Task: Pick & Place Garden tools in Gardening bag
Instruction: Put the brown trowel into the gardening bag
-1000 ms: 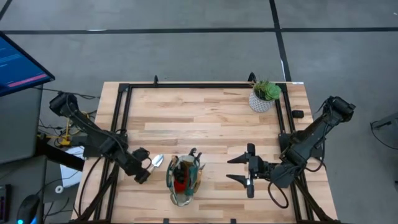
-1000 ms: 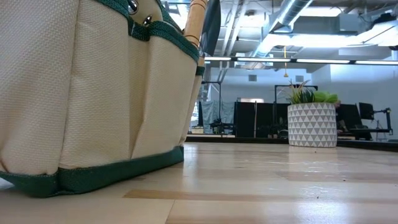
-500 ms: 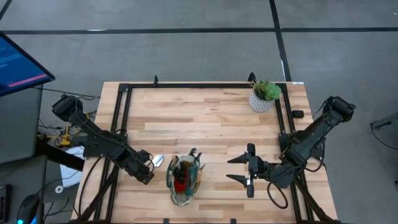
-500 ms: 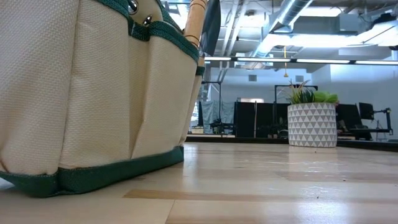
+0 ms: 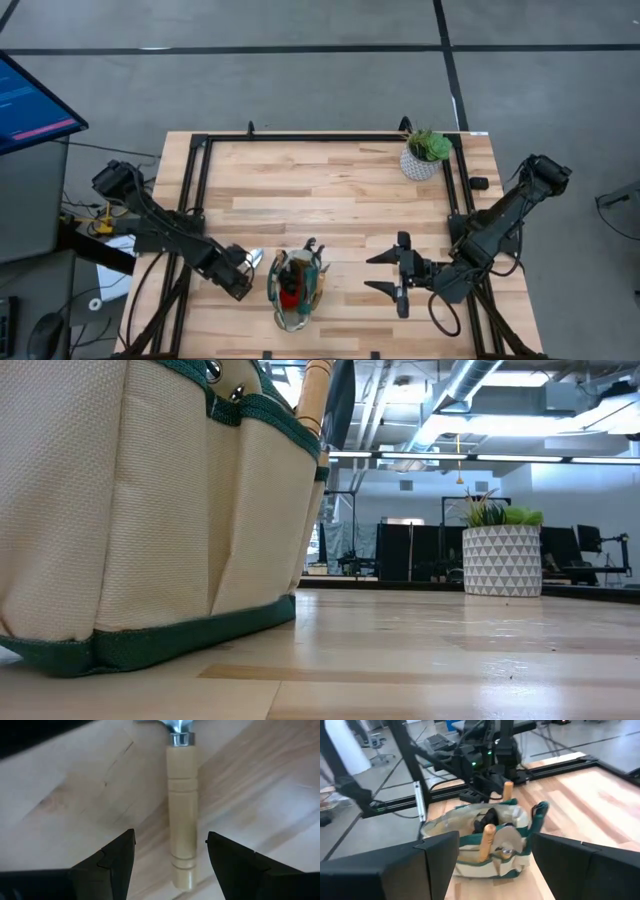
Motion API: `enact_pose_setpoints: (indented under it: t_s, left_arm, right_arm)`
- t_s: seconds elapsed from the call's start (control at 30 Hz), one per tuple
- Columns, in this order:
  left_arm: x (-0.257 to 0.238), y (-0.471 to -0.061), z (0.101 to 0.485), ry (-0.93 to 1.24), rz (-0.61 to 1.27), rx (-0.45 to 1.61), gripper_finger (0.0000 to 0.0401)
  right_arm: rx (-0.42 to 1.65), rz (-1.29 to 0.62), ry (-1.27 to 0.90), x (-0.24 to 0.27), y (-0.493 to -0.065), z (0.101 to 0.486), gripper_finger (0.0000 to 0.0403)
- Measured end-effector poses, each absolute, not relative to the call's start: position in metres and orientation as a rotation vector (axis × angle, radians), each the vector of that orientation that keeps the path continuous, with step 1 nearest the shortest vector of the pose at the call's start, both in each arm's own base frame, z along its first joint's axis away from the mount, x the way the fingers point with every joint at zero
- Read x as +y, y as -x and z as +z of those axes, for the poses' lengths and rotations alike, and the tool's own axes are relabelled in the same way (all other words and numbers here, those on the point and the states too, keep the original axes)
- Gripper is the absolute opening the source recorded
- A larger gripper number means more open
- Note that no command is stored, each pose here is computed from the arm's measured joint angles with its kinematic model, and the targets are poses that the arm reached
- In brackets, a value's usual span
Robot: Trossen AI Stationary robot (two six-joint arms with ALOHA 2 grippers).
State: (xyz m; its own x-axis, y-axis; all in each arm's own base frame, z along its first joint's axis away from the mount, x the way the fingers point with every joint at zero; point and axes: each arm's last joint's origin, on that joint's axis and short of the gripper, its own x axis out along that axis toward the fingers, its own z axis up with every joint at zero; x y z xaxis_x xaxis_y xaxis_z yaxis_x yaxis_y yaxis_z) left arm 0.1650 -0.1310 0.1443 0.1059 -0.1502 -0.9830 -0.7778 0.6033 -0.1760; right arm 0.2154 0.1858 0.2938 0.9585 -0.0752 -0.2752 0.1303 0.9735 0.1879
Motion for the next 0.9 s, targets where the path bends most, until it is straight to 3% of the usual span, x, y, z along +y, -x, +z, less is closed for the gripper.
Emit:
enact_pose_setpoints:
  t_s: [0.2, 0.4, 0.63, 0.9]
  left_arm:
    - [-0.132, -0.165, 0.135, 0.819, 0.584, 1.469, 0.0194]
    - [-0.132, -0.166, 0.132, 0.809, 0.606, 1.495, 0.0112]
    - [-0.134, -0.164, 0.146, 0.908, 0.491, 1.517, 0.0015]
    - [-0.13, -0.156, 0.193, 1.156, 0.366, 1.435, 0.0013]
  right_arm:
    - [0.279, -0.084, -0.212, 0.186, -0.215, 0.294, 0.0238]
    - [0.287, -0.073, -0.226, 0.187, -0.215, 0.293, 0.0238]
    - [0.288, -0.068, -0.225, 0.188, -0.214, 0.293, 0.0237]
    - [0.291, -0.073, -0.243, 0.188, -0.214, 0.293, 0.0221]
